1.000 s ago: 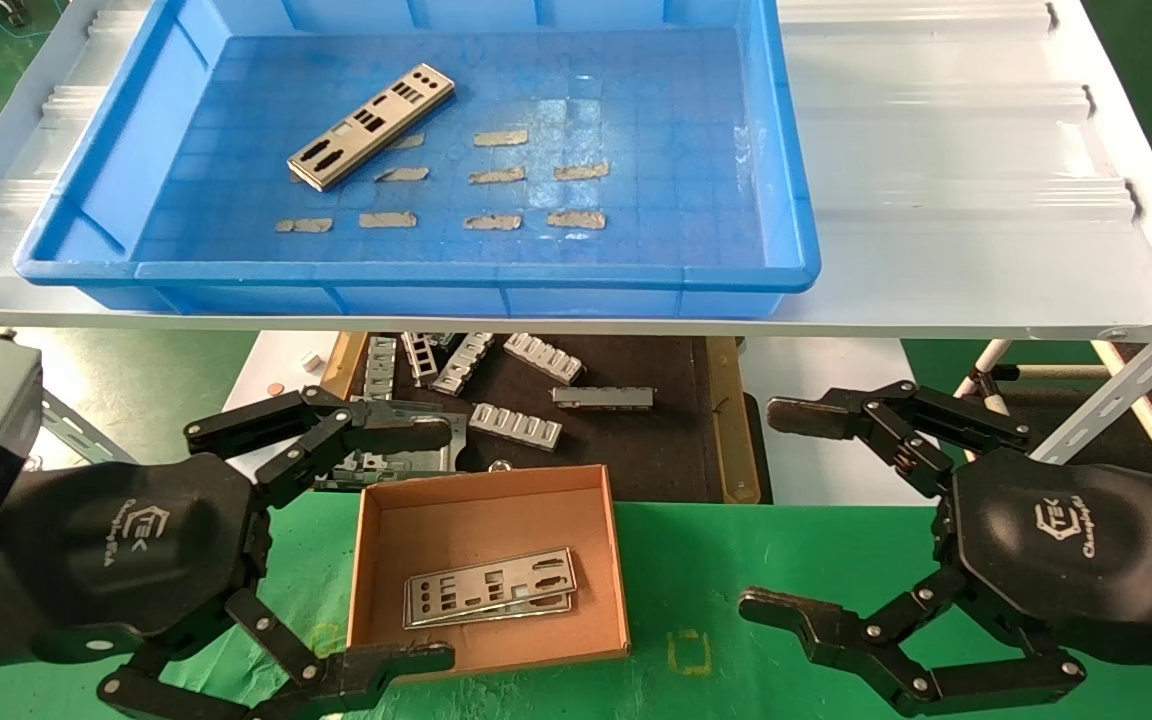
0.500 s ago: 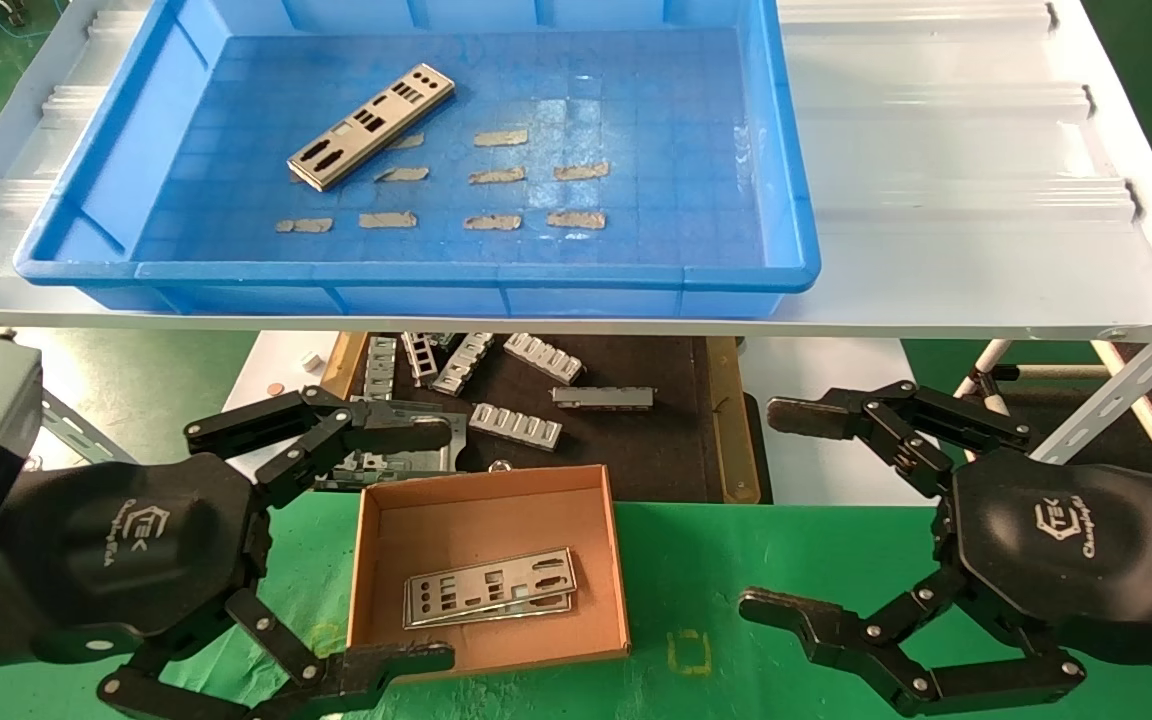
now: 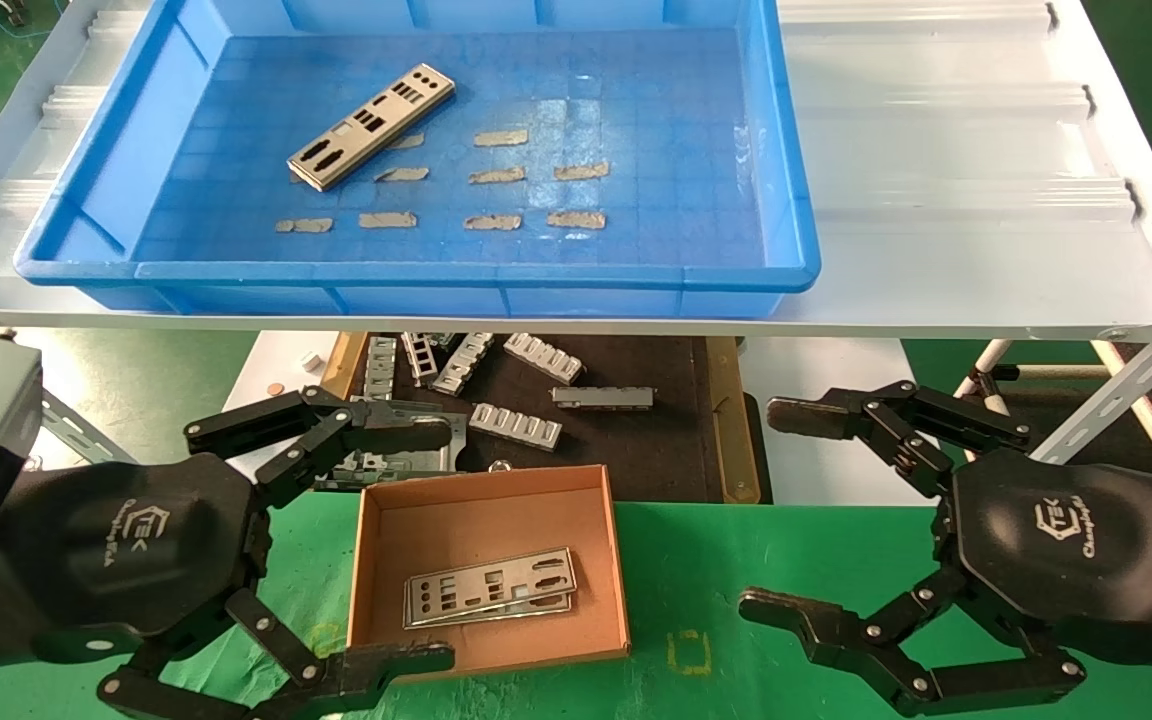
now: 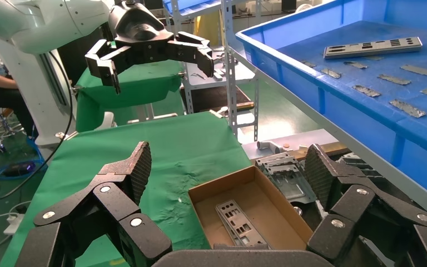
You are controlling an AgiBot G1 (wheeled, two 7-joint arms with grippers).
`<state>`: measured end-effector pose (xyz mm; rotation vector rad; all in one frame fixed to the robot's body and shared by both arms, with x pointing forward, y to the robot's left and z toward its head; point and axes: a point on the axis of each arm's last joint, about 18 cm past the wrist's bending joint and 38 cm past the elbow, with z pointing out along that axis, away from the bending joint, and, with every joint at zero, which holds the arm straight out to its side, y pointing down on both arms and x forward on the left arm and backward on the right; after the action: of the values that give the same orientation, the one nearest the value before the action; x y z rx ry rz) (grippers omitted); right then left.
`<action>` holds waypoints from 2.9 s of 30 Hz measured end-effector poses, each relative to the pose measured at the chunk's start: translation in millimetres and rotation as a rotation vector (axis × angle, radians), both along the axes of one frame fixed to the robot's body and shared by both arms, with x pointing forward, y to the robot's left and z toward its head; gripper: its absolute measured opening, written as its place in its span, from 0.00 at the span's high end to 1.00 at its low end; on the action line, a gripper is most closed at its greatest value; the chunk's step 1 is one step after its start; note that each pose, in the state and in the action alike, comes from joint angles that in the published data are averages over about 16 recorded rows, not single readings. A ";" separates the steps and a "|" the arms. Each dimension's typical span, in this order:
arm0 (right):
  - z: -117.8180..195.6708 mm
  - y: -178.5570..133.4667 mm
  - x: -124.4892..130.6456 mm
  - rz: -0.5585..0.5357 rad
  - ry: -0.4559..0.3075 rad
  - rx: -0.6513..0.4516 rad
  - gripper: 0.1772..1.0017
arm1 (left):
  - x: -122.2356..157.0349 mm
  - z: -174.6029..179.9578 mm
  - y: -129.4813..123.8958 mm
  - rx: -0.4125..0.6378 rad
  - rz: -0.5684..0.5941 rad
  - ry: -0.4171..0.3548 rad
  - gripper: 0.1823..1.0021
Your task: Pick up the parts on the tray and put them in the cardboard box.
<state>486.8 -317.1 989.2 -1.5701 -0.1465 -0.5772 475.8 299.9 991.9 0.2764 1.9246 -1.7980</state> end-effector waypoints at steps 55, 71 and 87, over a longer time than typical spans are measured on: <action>0.0 0.0 0.0 0.000 0.000 0.000 0.00 | 0.0 0.0 0.0 0.000 0.000 0.000 0.00; 0.0 0.0 0.0 0.000 0.000 0.000 0.00 | 0.0 0.0 0.0 0.000 0.000 0.000 0.00; 0.0 0.0 0.0 0.000 0.000 0.000 0.00 | 0.0 0.0 0.0 0.000 0.000 0.000 0.00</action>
<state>486.8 -317.1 989.1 -1.5701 -0.1465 -0.5772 475.8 299.9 991.9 0.2764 1.9246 -1.7980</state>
